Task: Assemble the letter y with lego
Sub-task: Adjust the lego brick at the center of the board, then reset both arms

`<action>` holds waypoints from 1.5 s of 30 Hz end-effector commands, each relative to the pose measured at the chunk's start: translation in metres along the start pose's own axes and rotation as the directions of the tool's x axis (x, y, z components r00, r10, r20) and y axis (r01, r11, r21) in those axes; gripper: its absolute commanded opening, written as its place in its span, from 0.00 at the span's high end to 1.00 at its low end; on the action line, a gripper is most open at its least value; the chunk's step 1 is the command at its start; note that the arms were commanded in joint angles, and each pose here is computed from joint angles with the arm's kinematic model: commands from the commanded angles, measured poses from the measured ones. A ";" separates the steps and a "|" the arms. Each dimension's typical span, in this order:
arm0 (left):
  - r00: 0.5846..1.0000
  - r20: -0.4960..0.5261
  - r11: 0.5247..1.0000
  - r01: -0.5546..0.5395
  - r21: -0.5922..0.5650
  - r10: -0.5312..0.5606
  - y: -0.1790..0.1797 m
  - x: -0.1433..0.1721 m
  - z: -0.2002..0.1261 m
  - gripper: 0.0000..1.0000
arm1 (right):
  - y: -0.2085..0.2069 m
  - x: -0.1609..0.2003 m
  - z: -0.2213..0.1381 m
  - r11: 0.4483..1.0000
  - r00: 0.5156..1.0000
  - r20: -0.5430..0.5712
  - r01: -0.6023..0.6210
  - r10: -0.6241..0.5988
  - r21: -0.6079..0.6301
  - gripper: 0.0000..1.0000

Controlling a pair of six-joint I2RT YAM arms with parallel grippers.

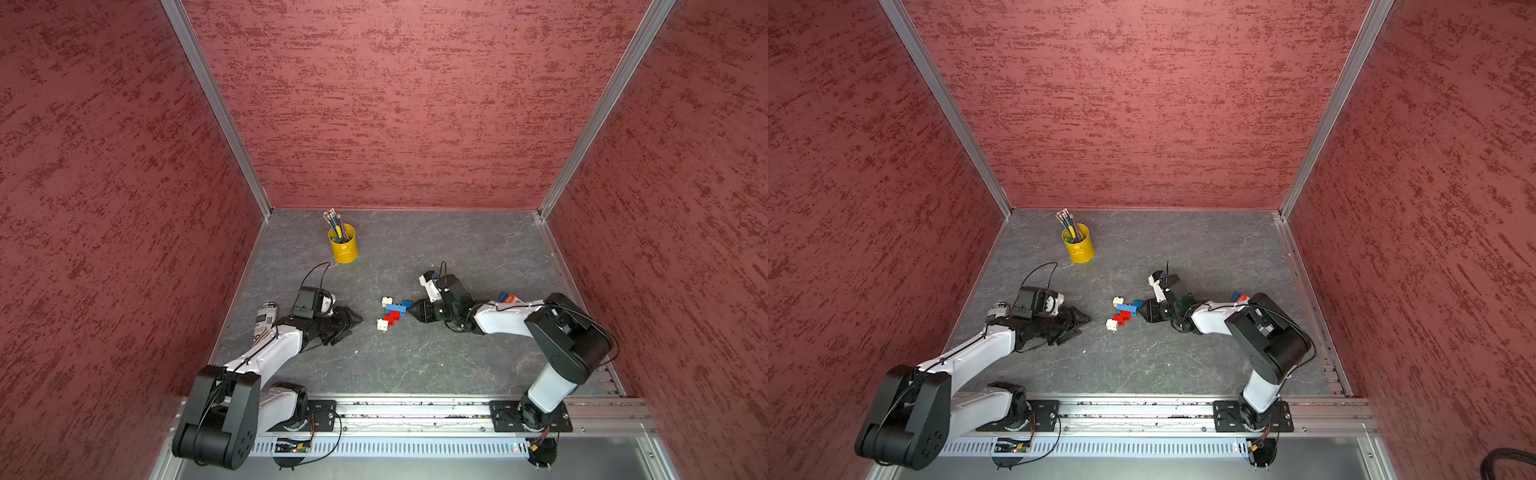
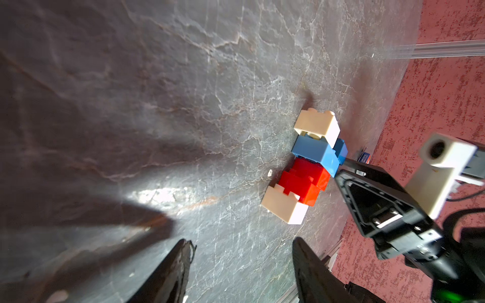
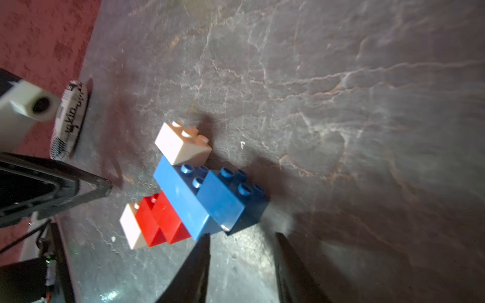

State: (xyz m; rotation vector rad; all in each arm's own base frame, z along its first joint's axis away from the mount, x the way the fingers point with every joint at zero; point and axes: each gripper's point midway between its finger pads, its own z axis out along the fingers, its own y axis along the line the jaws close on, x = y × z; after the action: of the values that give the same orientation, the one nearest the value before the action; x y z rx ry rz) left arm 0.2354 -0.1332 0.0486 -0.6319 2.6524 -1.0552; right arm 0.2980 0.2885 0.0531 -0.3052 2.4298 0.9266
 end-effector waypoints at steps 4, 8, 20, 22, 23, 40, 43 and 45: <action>0.994 0.082 0.997 -0.075 -0.018 0.077 -0.021 -0.028 -0.010 0.16 | -0.008 -0.043 -0.043 0.991 0.986 0.155 0.042 -0.061 0.124 0.31; 0.982 0.142 0.993 -0.117 -0.034 0.121 -0.034 -0.052 -0.016 0.00 | -0.020 -0.064 -0.059 0.977 0.977 0.191 0.054 -0.095 0.207 0.20; 0.681 0.513 0.846 -0.339 -0.412 0.523 -0.054 -0.162 -0.072 0.00 | -0.103 -0.147 -0.171 0.719 0.820 0.511 -0.189 -0.260 0.669 0.01; 0.529 0.572 0.779 -0.390 -0.491 0.626 -0.058 -0.174 -0.087 0.00 | -0.114 -0.154 -0.203 0.634 0.746 0.555 -0.236 -0.367 0.737 0.01; 0.461 0.588 0.747 -0.388 -0.539 0.664 -0.056 -0.181 -0.095 0.00 | -0.117 -0.152 -0.216 0.613 0.702 0.573 -0.244 -0.423 0.752 0.01; 0.249 0.689 0.719 -0.403 -0.566 0.681 -0.005 -0.210 -0.084 0.00 | -0.194 -0.107 -0.266 0.520 0.503 0.632 -0.363 -0.589 0.773 0.01; 0.316 0.647 0.712 -0.437 -0.550 0.694 -0.006 -0.215 -0.073 0.00 | -0.204 -0.112 -0.260 0.638 0.516 0.673 -0.280 -0.530 0.717 0.01; 0.302 0.654 0.711 -0.434 -0.553 0.693 -0.006 -0.216 -0.074 0.00 | -0.213 -0.115 -0.255 0.694 0.523 0.696 -0.247 -0.492 0.676 0.00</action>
State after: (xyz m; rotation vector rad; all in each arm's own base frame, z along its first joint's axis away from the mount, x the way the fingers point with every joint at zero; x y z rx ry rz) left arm 0.3886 0.0118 0.0839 -0.1359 1.9377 -0.0283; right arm 0.3622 -0.0535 0.1415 0.2952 1.6185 -0.3151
